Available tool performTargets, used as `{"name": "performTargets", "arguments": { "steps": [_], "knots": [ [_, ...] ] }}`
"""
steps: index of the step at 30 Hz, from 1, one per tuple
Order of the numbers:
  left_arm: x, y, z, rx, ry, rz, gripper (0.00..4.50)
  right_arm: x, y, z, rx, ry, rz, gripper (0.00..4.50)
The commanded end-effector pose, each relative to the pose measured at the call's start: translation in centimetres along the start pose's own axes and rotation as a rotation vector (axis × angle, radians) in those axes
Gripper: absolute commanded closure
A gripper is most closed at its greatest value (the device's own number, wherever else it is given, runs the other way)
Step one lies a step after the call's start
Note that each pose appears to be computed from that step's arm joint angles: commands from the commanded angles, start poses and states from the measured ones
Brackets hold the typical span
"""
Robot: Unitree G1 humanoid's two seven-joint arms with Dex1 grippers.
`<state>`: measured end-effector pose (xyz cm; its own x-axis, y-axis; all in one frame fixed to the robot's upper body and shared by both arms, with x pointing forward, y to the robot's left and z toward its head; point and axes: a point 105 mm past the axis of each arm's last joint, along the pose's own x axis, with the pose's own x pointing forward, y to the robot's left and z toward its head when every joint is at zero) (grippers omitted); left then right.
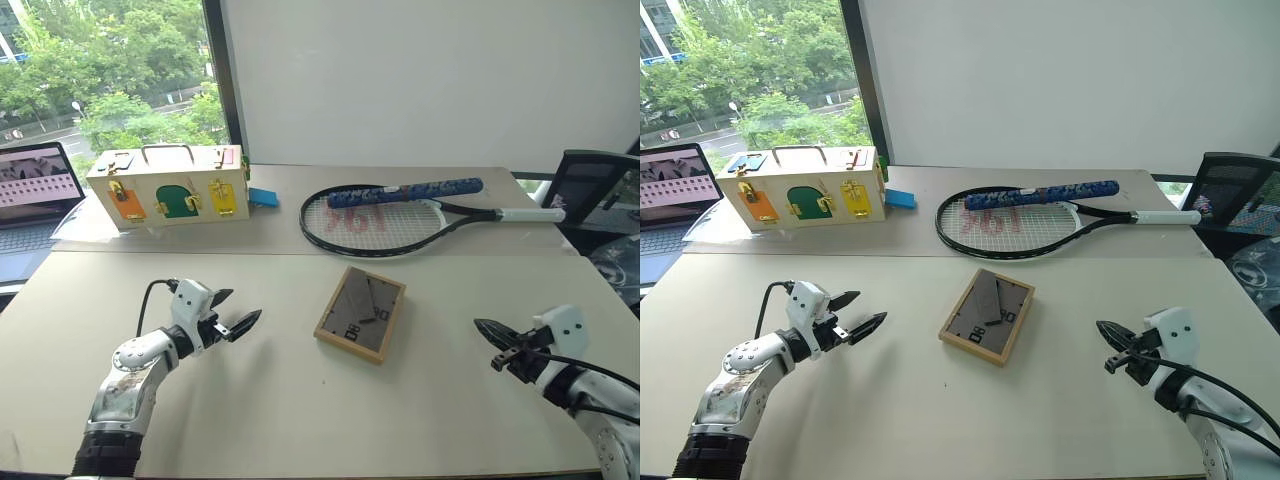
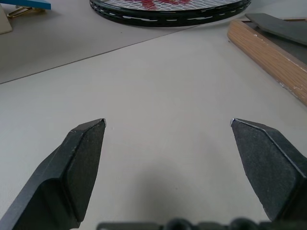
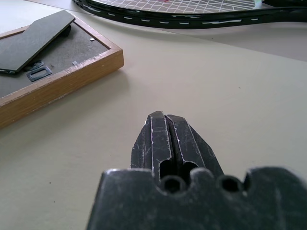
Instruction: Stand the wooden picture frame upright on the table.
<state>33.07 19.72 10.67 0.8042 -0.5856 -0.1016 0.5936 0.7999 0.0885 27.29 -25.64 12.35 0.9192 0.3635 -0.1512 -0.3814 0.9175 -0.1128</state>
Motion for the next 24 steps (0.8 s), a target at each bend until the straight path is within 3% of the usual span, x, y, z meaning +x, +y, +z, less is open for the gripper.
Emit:
{"name": "performTargets", "arguments": {
  "steps": [1,4,10,19,24],
  "knots": [
    [-0.9,-0.6,2.1,-0.036,-0.016,-0.146,0.0,-0.4,-0.2,2.9,-0.059,-0.053,0.071,4.43],
    [-2.4,-2.1,5.6,-0.063,0.01,-0.402,0.0,-1.4,0.5,7.2,-0.096,-0.07,0.251,4.43],
    [-2.0,-1.8,9.0,0.073,0.021,-0.471,0.0,-1.3,3.5,9.6,-0.265,0.028,0.443,4.43],
    [-0.7,-3.2,9.5,0.083,0.001,-0.529,0.0,-0.6,6.2,9.8,-0.255,0.063,0.503,4.43],
    [0.7,-2.8,9.3,0.078,0.004,-0.519,0.0,-0.1,5.2,8.2,-0.275,0.12,0.408,4.43]
  ]
}}
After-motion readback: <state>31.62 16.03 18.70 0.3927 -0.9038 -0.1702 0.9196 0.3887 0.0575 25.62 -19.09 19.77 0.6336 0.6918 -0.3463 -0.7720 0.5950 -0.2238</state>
